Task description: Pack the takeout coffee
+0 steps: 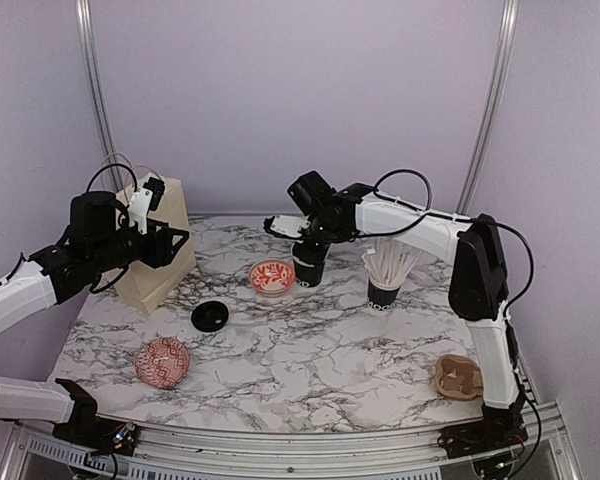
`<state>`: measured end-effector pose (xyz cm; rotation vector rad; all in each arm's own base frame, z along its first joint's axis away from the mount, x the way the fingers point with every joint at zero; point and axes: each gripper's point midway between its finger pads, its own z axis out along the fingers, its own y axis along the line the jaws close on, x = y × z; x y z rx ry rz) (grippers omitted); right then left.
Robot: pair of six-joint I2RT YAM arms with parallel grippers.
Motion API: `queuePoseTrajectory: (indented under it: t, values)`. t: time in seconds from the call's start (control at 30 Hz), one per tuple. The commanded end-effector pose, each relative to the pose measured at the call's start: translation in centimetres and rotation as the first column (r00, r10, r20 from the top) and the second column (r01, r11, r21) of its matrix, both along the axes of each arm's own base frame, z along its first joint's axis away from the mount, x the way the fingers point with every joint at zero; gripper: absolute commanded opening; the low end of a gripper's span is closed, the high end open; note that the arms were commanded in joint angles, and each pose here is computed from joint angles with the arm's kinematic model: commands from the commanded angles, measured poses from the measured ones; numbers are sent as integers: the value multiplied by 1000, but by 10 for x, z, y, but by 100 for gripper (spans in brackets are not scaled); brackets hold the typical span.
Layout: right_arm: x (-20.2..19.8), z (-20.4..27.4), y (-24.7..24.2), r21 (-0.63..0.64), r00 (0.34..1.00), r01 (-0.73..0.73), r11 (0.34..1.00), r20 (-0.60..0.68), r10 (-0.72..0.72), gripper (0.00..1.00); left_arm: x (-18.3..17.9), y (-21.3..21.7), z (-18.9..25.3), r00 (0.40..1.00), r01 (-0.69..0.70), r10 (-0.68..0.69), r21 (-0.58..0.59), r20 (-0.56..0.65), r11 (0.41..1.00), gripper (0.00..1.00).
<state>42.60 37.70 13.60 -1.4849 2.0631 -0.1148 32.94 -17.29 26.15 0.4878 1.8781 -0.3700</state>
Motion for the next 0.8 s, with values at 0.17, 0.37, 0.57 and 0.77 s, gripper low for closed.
queuePoseTrajectory:
  t: [0.17, 0.37, 0.57, 0.77]
  values:
    - [-19, 30, 9, 58, 1000, -31, 998, 3, 31, 25, 0, -5, 6, 1000, 14, -14, -12, 24, 1000, 61]
    - [-13, 10, 7, 26, 1000, -15, 1000, -24, 16, 22, 0, -5, 4, 1000, 14, -13, -7, 22, 1000, 61]
    - [-12, -7, 0, -16, 999, -2, 1000, -43, 1, 20, -1, -5, 6, 1000, 13, -13, -5, 29, 1000, 62]
    - [-10, -18, -6, -40, 998, 17, 999, -60, -19, 15, -1, -6, 6, 999, 19, -19, -6, 27, 1000, 62]
